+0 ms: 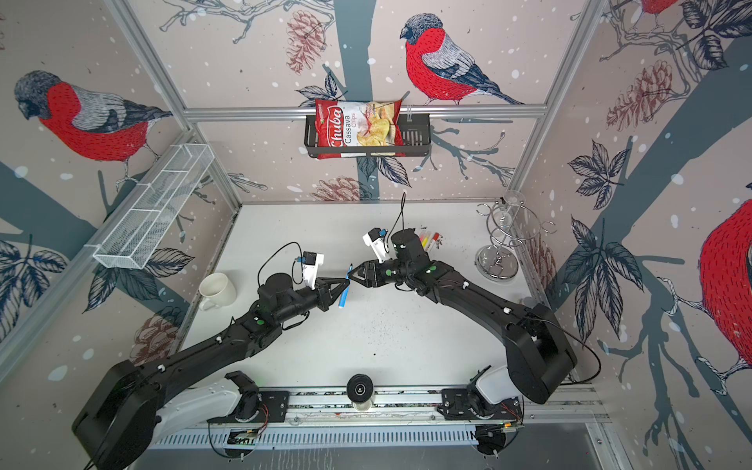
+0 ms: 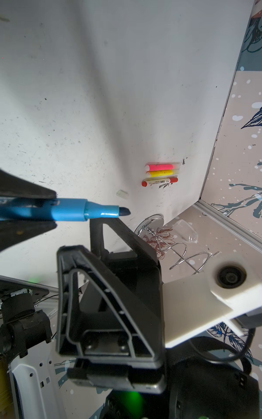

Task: Insert pens into pen caps
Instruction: Pick up a pen from the center of the table.

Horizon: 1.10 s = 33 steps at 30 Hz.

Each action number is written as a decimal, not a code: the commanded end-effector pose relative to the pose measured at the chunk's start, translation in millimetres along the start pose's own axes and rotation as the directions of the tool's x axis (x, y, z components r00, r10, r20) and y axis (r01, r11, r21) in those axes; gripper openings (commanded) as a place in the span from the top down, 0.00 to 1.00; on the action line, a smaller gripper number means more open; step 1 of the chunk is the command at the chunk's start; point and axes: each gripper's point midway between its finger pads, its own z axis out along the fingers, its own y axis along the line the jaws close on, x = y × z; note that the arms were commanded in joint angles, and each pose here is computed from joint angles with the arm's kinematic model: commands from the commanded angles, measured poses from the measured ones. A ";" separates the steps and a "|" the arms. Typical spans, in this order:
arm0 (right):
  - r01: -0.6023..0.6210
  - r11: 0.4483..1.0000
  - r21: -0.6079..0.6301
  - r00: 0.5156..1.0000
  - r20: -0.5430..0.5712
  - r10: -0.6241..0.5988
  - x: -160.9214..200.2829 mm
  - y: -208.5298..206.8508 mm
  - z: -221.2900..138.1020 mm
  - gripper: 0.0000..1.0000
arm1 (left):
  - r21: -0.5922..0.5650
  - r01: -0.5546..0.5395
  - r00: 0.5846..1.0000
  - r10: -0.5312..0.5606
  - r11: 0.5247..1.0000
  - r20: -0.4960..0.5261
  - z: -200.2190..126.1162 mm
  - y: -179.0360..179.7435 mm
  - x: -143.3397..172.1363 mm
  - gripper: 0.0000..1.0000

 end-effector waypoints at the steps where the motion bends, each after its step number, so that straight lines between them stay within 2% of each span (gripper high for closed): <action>1: 0.023 0.999 -0.029 1.000 0.021 -0.022 -7.7 8.2 3.0 0.52 | 0.032 -0.029 0.998 0.027 0.999 0.052 0.3 -10.1 -14.4 0.89; 10: 0.005 0.999 -0.045 1.000 0.008 -0.005 -5.9 7.9 12.7 0.63 | 0.042 -0.037 0.998 0.034 0.998 0.059 0.0 -13.8 -15.8 0.89; 18: 0.001 0.998 -0.060 1.000 0.005 -0.001 -5.2 11.2 16.3 0.68 | 0.053 -0.038 0.998 0.035 0.998 0.053 1.6 -16.4 -13.9 0.89; 26: -0.004 0.999 -0.053 1.000 0.008 0.004 -5.0 11.1 15.4 0.88 | 0.043 -0.040 0.997 0.038 0.998 0.062 1.2 -15.3 -16.2 0.89; 33: -0.003 0.999 -0.045 1.000 0.019 0.004 -8.3 11.5 13.3 0.95 | 0.045 -0.040 0.998 0.037 0.998 0.058 1.1 -15.6 -14.9 0.88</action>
